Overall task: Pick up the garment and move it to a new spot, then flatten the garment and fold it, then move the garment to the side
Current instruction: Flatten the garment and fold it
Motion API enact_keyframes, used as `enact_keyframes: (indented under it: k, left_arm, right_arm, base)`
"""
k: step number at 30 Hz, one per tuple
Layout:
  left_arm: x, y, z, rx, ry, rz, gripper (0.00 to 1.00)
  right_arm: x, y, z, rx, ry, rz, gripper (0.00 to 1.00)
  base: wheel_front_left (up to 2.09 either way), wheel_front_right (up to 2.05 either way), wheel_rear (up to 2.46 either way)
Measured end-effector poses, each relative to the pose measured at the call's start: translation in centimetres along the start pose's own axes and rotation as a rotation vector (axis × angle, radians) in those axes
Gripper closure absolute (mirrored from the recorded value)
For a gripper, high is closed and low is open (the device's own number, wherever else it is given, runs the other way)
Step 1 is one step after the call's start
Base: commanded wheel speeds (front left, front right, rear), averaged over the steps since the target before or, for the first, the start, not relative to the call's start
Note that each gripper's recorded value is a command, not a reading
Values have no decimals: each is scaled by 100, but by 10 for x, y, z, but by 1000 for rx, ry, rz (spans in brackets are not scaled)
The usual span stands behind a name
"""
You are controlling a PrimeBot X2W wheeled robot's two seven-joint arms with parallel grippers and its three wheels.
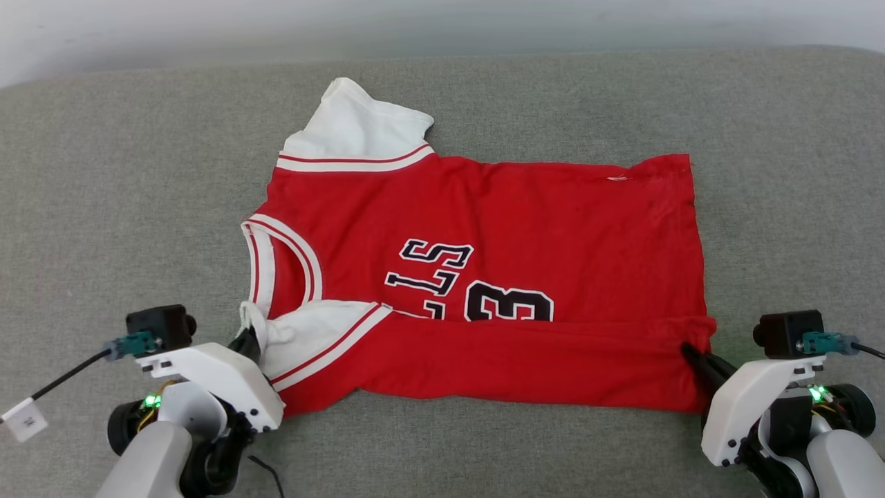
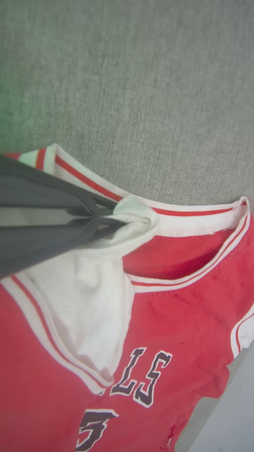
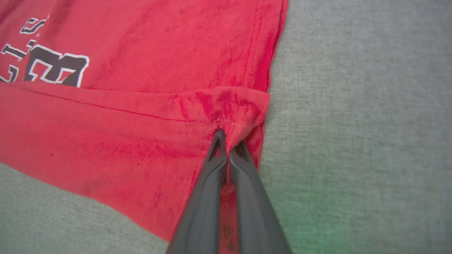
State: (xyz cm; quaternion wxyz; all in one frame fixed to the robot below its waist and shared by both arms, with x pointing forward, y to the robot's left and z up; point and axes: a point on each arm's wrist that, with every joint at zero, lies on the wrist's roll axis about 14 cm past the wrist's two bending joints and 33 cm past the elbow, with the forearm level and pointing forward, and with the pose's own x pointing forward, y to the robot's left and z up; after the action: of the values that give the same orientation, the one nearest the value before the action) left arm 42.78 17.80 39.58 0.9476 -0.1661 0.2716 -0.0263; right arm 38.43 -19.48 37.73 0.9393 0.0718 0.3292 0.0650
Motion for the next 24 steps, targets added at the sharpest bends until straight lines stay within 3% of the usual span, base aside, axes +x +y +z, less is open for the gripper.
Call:
enact_keyframes:
  k: [1, 5, 12, 18, 24]
  left_arm:
    - [1, 0, -5, -6, 17, -2, 0]
    - [2, 2, 0, -25, -4, 6, 0]
    - [-14, 17, 22, -17, -70, 33, 0]
    - [-33, 14, 48, 71, -73, 7, 0]
    - [-47, 10, 46, 166, 78, -8, 0]
  right_arm:
    - [1, 0, -1, -3, 0, 1, 0]
    - [1, 2, 9, -17, -66, 9, 0]
    - [-25, 10, 61, -33, -361, 27, 0]
    - [-58, 19, 101, -53, -578, 43, 0]
    - [-87, 18, 121, -66, -695, 21, 0]
  base:
    - [0, 0, 0]
    - [0, 0, 0]
    - [0, 0, 0]
    - [0, 0, 0]
    - [0, 0, 0]
